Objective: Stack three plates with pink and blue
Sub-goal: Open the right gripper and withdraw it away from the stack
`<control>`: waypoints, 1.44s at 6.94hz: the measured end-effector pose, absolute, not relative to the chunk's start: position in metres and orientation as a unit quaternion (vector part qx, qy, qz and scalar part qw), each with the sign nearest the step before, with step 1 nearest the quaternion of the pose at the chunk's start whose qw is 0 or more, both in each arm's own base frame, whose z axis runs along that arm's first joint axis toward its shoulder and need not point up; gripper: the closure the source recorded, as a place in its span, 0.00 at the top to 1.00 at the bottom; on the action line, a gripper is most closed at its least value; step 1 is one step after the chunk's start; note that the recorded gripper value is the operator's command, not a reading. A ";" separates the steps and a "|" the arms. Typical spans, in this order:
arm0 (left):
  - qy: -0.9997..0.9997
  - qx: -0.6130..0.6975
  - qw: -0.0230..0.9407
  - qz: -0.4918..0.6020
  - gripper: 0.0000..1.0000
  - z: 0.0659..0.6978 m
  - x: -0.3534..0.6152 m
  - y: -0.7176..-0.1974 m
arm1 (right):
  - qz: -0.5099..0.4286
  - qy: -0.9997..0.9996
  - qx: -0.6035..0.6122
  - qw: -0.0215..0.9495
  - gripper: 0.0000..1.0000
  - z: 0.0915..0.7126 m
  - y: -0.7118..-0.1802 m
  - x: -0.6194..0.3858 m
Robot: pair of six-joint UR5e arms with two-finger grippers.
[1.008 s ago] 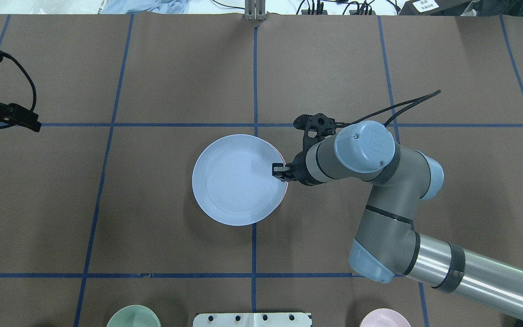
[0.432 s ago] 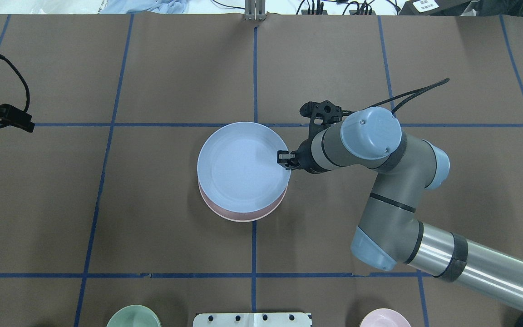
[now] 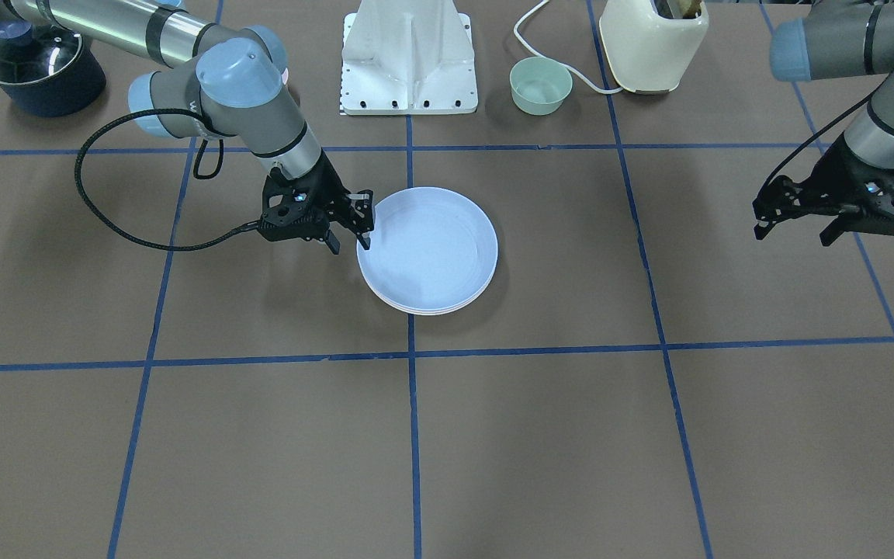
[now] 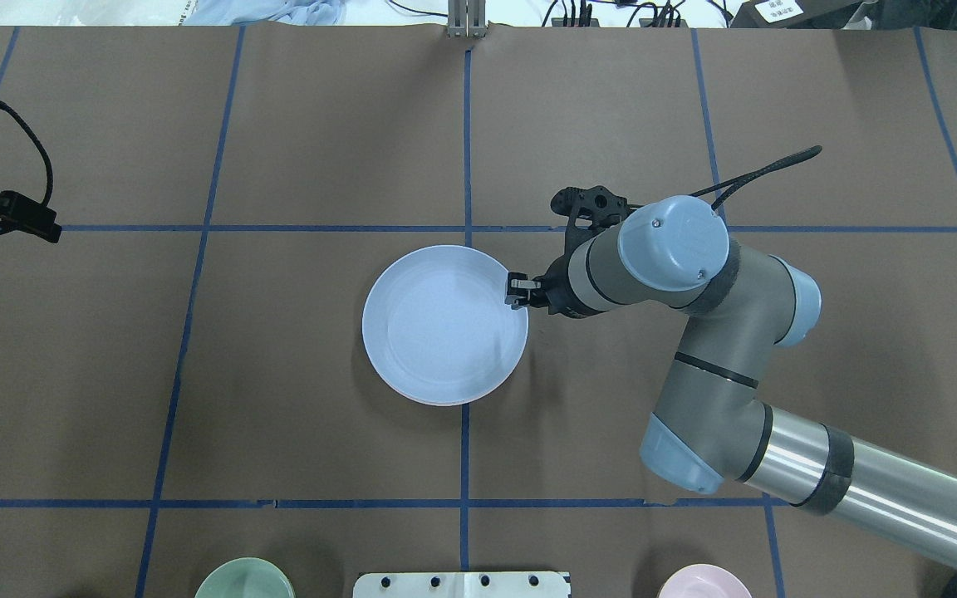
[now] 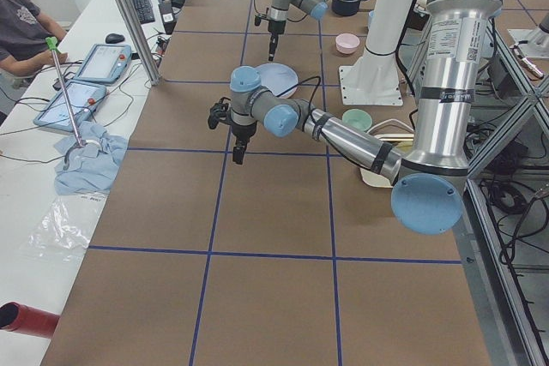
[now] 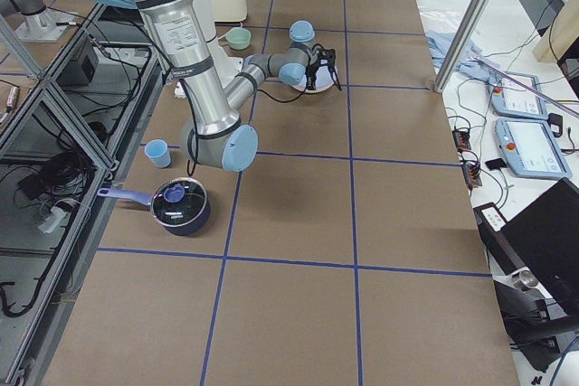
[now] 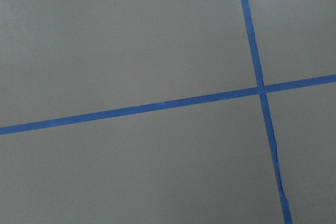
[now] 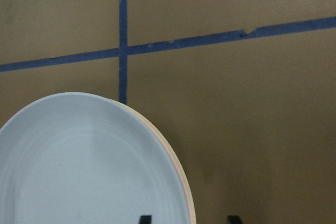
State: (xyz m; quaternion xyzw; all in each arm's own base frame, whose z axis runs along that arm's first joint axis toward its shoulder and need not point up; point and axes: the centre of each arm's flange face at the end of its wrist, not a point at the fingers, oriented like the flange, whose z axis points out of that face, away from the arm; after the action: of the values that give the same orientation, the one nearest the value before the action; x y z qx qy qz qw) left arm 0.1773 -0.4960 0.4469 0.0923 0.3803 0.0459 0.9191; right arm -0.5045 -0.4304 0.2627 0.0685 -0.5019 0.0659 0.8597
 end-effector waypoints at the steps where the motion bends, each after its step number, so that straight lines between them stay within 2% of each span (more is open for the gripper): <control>1: 0.378 0.097 0.919 0.046 1.00 0.448 0.170 -0.498 | 0.076 -0.493 0.058 0.865 1.00 0.263 -0.443 -0.486; 3: 0.360 0.121 0.923 0.062 1.00 0.463 0.126 -0.509 | 0.090 -0.464 0.042 0.880 1.00 0.275 -0.482 -0.409; 4: 0.343 0.132 0.927 0.077 1.00 0.482 0.092 -0.511 | 0.064 -0.439 0.049 0.895 1.00 0.297 -0.492 -0.365; 7: 0.296 0.156 0.933 0.131 1.00 0.543 -0.011 -0.489 | -0.050 -0.361 0.081 0.928 1.00 0.402 -0.508 -0.238; 10: 0.309 0.145 0.934 0.108 1.00 0.599 -0.080 -0.464 | -0.125 -0.366 0.078 0.919 1.00 0.507 -0.501 -0.095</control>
State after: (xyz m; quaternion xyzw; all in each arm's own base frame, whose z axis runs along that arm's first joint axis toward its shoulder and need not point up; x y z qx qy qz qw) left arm -0.0801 -0.4641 0.5990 0.1447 0.3091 0.1080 0.9337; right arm -0.0949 -0.5011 0.5071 0.0782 -0.3655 -0.1253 0.9190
